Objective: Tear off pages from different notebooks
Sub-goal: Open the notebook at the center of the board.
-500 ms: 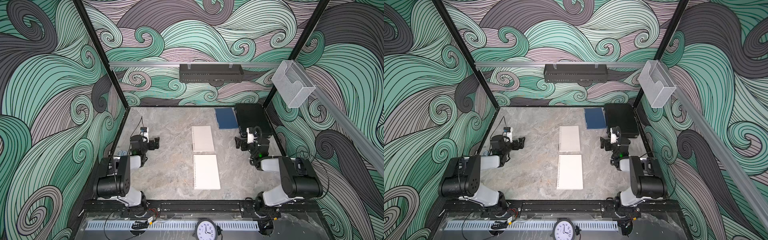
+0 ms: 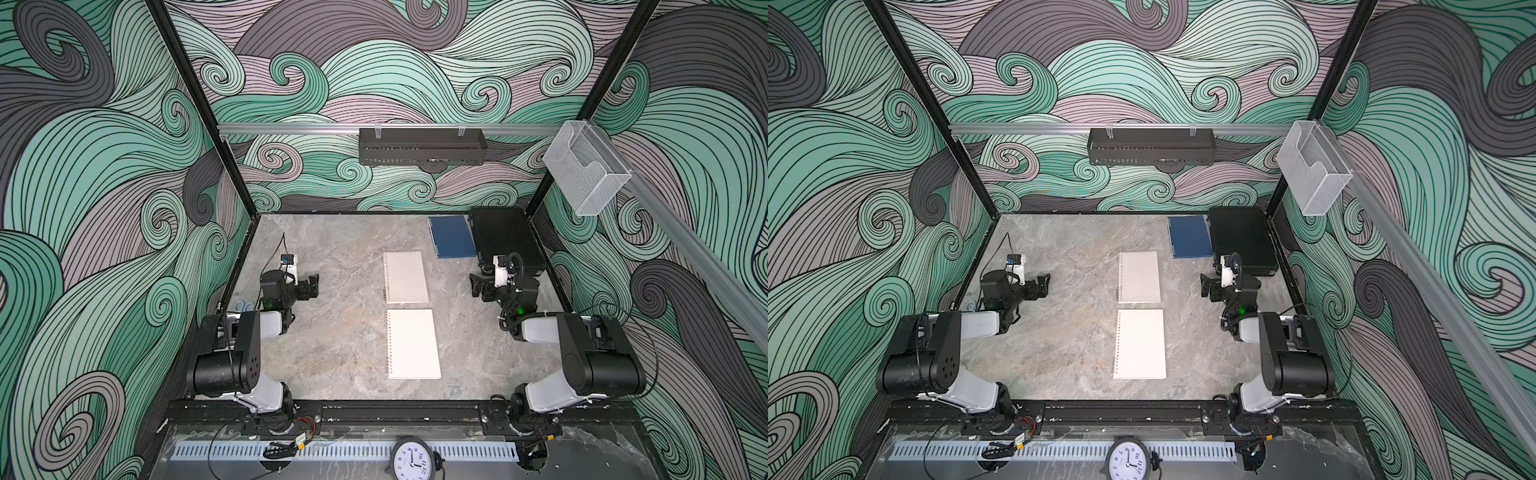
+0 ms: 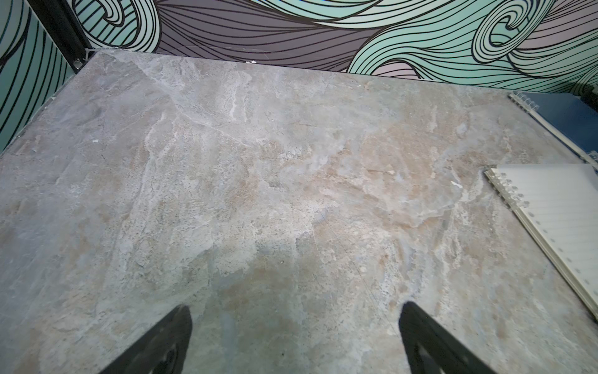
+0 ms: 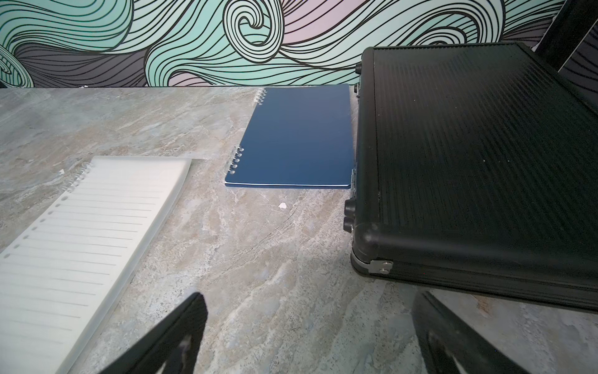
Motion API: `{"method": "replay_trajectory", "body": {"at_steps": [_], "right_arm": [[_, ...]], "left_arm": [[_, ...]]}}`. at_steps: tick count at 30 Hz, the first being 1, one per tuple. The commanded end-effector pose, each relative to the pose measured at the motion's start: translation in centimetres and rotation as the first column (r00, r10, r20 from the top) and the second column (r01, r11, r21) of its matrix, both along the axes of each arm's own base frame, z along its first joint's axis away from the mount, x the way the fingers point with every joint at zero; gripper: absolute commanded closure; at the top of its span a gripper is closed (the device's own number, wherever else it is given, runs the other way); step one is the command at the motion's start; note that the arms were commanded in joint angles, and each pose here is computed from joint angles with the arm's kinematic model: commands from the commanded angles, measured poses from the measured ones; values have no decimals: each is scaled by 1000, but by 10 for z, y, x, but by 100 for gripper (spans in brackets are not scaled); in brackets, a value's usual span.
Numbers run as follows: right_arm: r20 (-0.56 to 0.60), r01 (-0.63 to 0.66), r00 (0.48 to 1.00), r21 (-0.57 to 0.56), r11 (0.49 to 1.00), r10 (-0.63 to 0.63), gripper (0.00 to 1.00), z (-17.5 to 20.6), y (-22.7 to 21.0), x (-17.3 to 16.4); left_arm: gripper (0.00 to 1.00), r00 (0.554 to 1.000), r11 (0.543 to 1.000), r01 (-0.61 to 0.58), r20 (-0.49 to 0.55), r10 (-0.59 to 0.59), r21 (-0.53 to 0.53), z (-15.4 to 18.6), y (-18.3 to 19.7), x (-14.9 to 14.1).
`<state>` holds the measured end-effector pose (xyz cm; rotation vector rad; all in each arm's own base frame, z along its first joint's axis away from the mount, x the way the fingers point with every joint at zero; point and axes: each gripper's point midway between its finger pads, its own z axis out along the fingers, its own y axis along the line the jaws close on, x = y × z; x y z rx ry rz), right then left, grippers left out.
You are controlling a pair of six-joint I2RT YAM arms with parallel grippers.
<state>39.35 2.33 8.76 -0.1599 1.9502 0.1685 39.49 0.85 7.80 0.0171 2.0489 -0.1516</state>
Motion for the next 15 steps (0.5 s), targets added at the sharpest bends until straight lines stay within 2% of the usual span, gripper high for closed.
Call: {"method": "replay_trajectory", "body": {"at_steps": [1, 10, 12, 15], "right_arm": [[30, -12, 999, -18, 1000, 12, 1, 7, 1, 0], [33, -11, 999, -19, 1000, 12, 1, 7, 2, -1], [35, 77, 997, -34, 996, -76, 1, 13, -10, 3], [-10, 171, 985, -49, 984, -171, 1, 38, -23, 2]], "left_arm": [[2, 999, 1000, 17, 28, -18, 9, 8, -1, 3], [1, 999, 1000, 17, 31, -17, 9, 9, -1, 2], [1, 999, 1000, 1, 36, -1, 22, 21, 3, 9], [2, 997, 1000, -13, -73, 13, 3, 54, 3, 16]]}}
